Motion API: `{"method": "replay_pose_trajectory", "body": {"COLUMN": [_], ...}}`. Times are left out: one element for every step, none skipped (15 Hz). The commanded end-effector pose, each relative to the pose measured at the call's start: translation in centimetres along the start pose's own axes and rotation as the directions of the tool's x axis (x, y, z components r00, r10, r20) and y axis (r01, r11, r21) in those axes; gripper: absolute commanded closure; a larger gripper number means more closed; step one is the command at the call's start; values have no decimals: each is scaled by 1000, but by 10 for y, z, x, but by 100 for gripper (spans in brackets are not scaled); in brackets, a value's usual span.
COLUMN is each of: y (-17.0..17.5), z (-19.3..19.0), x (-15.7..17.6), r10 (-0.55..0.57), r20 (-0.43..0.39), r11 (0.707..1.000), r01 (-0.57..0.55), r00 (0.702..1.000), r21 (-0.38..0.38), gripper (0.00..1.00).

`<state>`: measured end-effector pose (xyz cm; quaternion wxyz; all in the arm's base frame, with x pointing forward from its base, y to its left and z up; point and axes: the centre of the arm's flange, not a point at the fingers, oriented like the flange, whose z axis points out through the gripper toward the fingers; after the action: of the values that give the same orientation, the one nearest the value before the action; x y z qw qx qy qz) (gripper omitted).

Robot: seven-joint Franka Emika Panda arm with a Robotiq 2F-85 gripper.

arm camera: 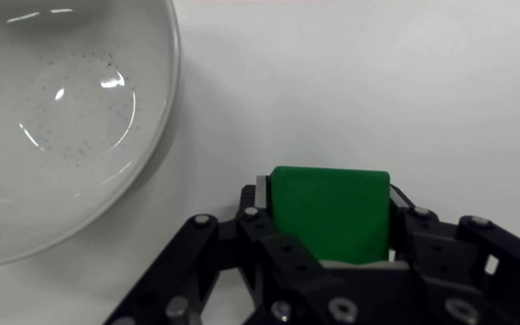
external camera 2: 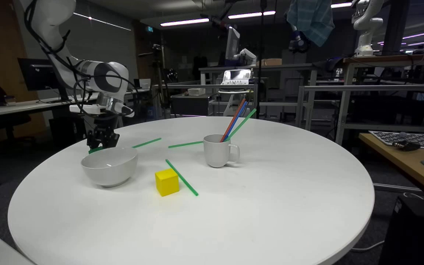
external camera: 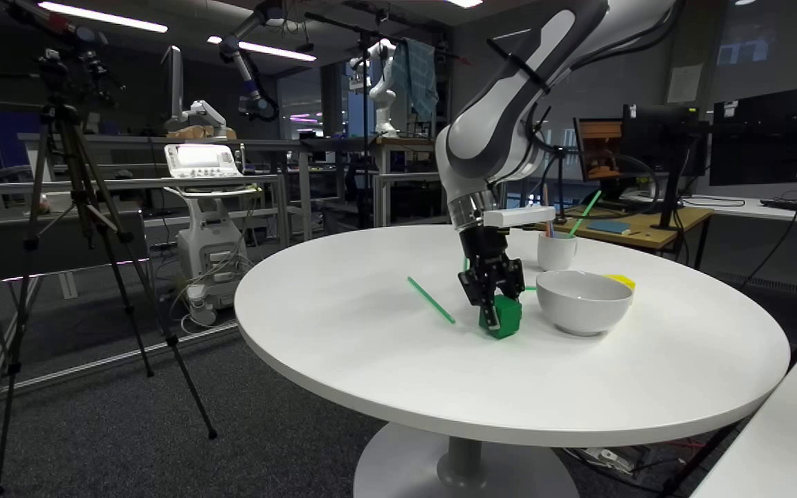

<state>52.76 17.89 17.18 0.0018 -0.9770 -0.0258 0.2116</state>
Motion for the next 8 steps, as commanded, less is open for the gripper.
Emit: {"method": "replay_pose_trajectory", "body": {"y": [11, 13, 15, 16, 17, 18, 19, 21], "z": [-35, -41, -47, -53, -58, -64, -67, -72], "x": [-18, -19, -22, -24, -26, -29, -32, -35], "r10": [36, 41, 46, 49, 52, 56, 58, 65], "r20": [-31, -40, -50, -60, -69, -77, -82, -85], "r11": [999, 999, 999, 999, 999, 998, 998, 998], "r01": [-36, -41, -45, -49, -52, -56, -58, -64], "r00": [999, 998, 998, 997, 996, 995, 995, 994], "r21": [8, 8, 8, 7, 7, 8, 8, 7], "gripper": [69, 69, 69, 69, 69, 69, 69, 69]}}
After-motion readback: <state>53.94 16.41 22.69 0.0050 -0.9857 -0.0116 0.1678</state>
